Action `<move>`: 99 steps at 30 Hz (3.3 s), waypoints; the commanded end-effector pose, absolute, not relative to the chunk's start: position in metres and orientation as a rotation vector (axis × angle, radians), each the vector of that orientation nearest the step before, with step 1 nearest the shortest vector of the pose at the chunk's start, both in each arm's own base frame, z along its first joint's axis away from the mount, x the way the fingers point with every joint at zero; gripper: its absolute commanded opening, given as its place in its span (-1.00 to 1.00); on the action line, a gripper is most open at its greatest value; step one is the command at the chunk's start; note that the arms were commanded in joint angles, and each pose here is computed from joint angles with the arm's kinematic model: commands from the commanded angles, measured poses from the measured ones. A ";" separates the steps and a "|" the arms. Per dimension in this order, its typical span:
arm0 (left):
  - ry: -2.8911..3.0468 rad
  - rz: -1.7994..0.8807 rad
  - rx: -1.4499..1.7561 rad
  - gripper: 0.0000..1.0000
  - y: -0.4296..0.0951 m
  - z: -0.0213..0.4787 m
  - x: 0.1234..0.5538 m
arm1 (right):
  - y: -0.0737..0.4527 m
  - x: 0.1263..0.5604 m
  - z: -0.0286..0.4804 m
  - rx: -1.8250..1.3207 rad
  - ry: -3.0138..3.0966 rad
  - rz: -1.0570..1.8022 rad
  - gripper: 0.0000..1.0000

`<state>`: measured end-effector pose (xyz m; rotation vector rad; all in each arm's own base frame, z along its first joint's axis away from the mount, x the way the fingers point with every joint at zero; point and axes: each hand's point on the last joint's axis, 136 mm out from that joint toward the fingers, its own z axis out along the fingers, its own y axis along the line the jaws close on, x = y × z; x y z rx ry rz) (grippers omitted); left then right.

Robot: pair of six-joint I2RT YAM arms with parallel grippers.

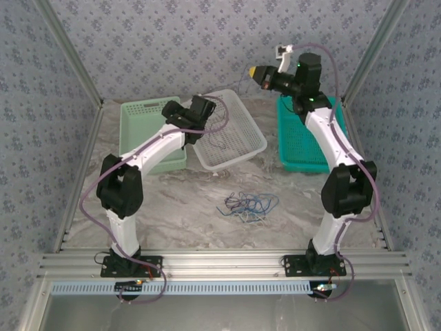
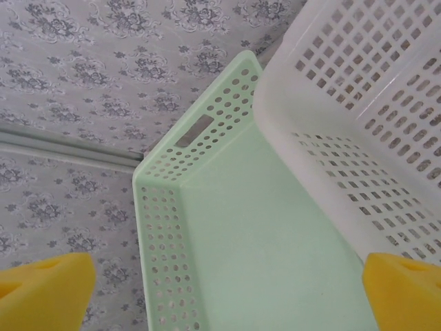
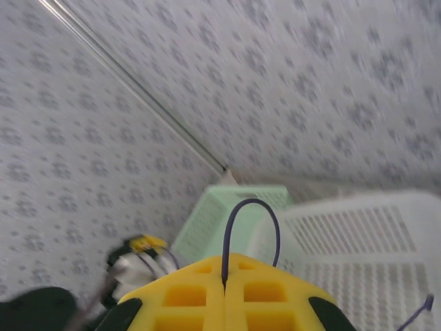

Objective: Untangle the cables

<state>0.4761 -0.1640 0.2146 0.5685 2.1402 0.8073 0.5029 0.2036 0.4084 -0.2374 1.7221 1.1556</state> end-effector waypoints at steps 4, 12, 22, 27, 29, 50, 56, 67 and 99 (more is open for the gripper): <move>2.169 0.819 0.559 0.99 -0.147 0.215 0.466 | 0.196 0.489 0.446 -0.250 1.660 1.190 -1.00; 2.204 0.750 0.517 0.99 -0.143 0.223 0.462 | 0.205 0.480 0.455 -0.272 1.646 1.209 -1.00; 2.062 0.232 0.312 0.99 -0.165 0.292 0.424 | 0.284 0.485 0.359 -0.446 1.916 1.167 -1.00; 2.063 0.022 0.301 0.99 -0.173 0.292 0.397 | 0.306 0.494 0.266 -0.496 2.248 1.035 -0.65; 2.103 -0.021 0.299 0.99 -0.174 0.281 0.388 | 0.299 0.500 0.239 -0.445 2.346 0.992 -0.31; 2.358 -0.336 0.218 0.99 -0.207 0.191 0.355 | 0.195 0.510 0.163 -0.448 2.578 0.194 0.46; 2.371 -0.324 0.240 0.99 -0.207 0.186 0.350 | 0.187 0.514 0.133 -0.457 2.633 0.114 0.46; 2.369 -0.316 0.263 0.99 -0.209 0.184 0.347 | 0.170 0.513 0.121 -0.339 2.674 0.059 -0.51; 2.210 -0.708 1.021 0.86 -0.306 0.142 0.232 | 0.162 0.372 0.235 -0.190 2.301 0.474 0.55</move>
